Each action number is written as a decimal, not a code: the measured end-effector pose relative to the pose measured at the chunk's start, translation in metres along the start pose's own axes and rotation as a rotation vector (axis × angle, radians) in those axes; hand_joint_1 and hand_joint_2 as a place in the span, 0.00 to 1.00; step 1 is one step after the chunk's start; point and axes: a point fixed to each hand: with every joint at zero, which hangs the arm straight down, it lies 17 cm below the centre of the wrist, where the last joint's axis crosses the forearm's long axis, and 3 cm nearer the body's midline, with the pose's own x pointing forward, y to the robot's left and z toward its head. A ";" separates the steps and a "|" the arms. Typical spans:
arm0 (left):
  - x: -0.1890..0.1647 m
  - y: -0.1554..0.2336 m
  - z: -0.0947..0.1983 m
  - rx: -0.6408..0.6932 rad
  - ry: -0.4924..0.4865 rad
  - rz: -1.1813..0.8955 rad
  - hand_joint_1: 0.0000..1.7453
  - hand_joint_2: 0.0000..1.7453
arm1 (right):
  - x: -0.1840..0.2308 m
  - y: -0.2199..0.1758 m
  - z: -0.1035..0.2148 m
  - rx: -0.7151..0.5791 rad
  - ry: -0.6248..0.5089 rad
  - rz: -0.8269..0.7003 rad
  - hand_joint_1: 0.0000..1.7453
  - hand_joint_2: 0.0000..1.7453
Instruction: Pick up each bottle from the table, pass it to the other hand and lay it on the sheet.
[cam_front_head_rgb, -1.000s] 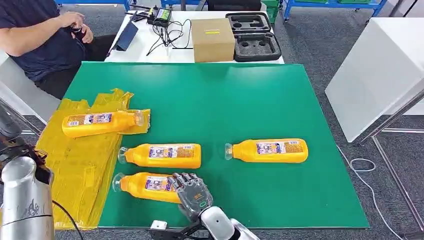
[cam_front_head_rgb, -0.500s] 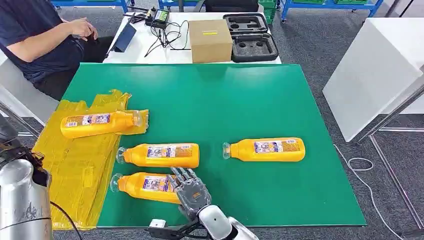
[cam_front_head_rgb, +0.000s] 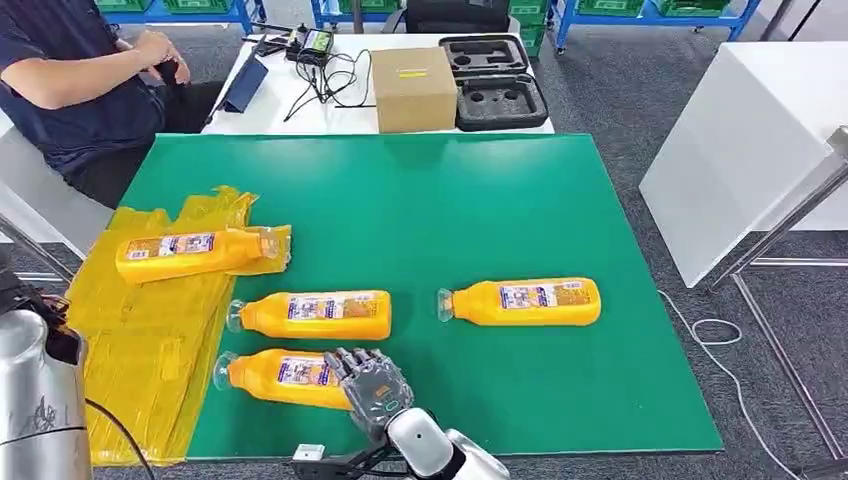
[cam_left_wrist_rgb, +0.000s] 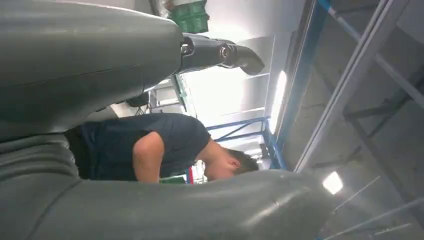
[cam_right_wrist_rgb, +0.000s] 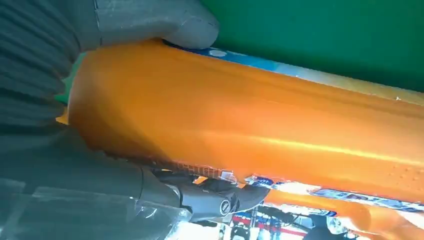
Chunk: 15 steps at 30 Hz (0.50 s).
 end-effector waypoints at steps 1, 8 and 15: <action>0.000 0.001 -0.001 0.001 -0.002 -0.001 0.00 0.00 | 0.000 0.001 0.000 0.002 0.000 -0.001 1.00 1.00; 0.001 0.000 -0.001 -0.003 -0.004 0.001 0.00 0.00 | 0.004 0.000 -0.001 0.000 -0.015 -0.050 1.00 1.00; -0.001 0.001 0.001 -0.020 -0.001 0.012 0.00 0.00 | 0.036 -0.034 0.018 -0.094 -0.093 -0.371 1.00 1.00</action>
